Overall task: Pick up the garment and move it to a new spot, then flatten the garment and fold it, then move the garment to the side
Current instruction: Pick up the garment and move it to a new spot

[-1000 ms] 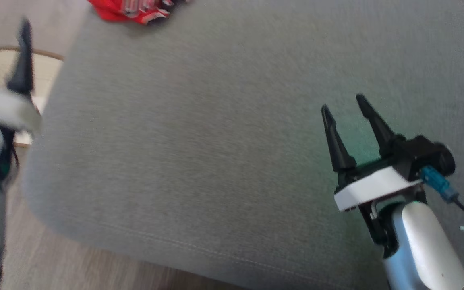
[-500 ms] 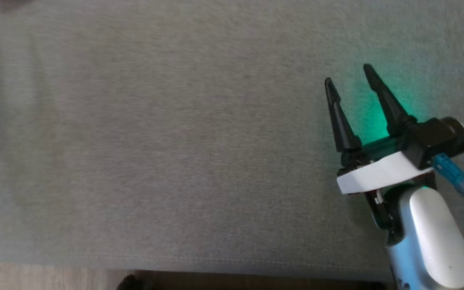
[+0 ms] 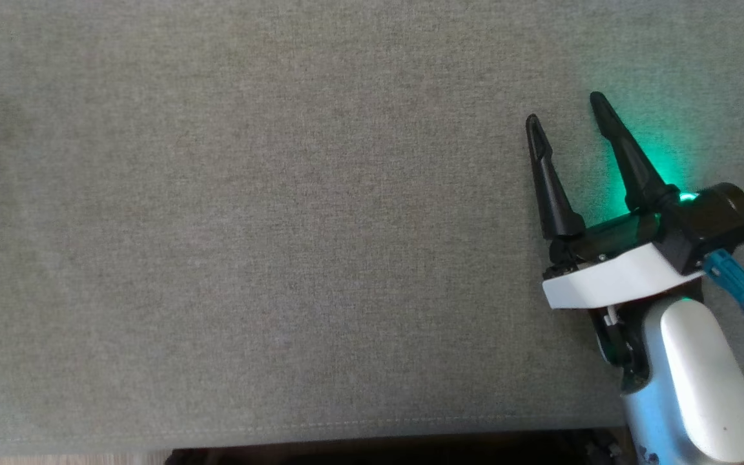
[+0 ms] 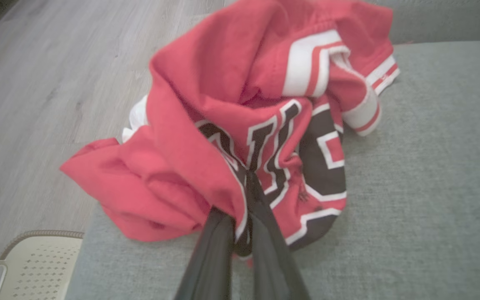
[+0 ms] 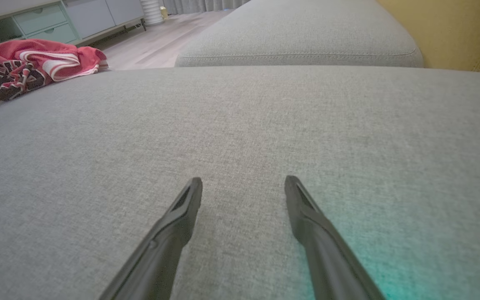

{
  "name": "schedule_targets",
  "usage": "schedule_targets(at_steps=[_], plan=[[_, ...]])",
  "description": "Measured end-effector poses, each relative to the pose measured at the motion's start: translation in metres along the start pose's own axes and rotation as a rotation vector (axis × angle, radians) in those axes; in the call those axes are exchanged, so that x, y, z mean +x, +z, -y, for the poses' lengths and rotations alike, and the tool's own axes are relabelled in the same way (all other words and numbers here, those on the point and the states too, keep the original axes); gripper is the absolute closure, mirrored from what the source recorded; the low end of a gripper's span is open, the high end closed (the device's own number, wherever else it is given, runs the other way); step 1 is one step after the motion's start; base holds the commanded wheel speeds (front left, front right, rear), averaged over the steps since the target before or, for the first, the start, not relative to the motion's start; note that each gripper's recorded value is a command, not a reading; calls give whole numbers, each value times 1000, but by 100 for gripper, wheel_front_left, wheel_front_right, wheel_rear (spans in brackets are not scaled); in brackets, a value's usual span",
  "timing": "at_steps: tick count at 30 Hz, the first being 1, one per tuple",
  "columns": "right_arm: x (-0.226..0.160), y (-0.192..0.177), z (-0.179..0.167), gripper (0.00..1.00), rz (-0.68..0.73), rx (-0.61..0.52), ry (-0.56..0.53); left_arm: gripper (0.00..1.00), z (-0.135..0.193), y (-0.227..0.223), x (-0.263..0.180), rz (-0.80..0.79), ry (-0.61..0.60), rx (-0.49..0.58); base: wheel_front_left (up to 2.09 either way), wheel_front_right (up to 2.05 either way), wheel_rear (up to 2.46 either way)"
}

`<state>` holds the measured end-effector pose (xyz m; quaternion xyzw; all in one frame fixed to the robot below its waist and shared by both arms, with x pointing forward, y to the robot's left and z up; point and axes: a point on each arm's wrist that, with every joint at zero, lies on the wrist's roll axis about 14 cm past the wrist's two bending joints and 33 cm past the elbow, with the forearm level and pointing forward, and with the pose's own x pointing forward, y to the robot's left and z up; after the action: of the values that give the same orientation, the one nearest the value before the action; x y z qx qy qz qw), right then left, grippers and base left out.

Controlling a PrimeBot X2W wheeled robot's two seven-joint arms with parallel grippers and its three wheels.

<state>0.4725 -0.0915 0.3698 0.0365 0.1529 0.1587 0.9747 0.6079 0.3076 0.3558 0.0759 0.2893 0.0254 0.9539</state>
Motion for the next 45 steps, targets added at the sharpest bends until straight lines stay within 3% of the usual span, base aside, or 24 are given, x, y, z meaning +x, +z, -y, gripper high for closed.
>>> schedule_targets(at_steps=[10, 20, 26, 32, 37, 42, 45], plan=[[-13, 25, -6, 0, 62, 14, 6, 100, 5, 69, -34, 175, -40, 75, 0, 0, 0], [-43, 74, -6, 0, 188, 16, -20, 100, 71, 175, -124, 462, -253, 195, 0, 0, 0], [-81, 84, 2, 0, 227, 34, -77, 100, 125, 208, -200, 604, -405, 237, 0, 0, 0], [-116, 101, 13, 0, 291, 41, -136, 100, 197, 208, -274, 694, -574, 112, 0, 0, 0], [-131, 106, 17, 0, 317, 40, -160, 100, 241, 185, -306, 673, -671, 1, 0, 0, 0], [-136, 101, 23, 0, 314, 57, -182, 100, 277, 142, -303, 575, -713, -157, 0, 0, 0], [-134, 93, 26, 0, 292, 68, -189, 100, 279, 104, -272, 497, -640, -206, 0, 0, 0]])
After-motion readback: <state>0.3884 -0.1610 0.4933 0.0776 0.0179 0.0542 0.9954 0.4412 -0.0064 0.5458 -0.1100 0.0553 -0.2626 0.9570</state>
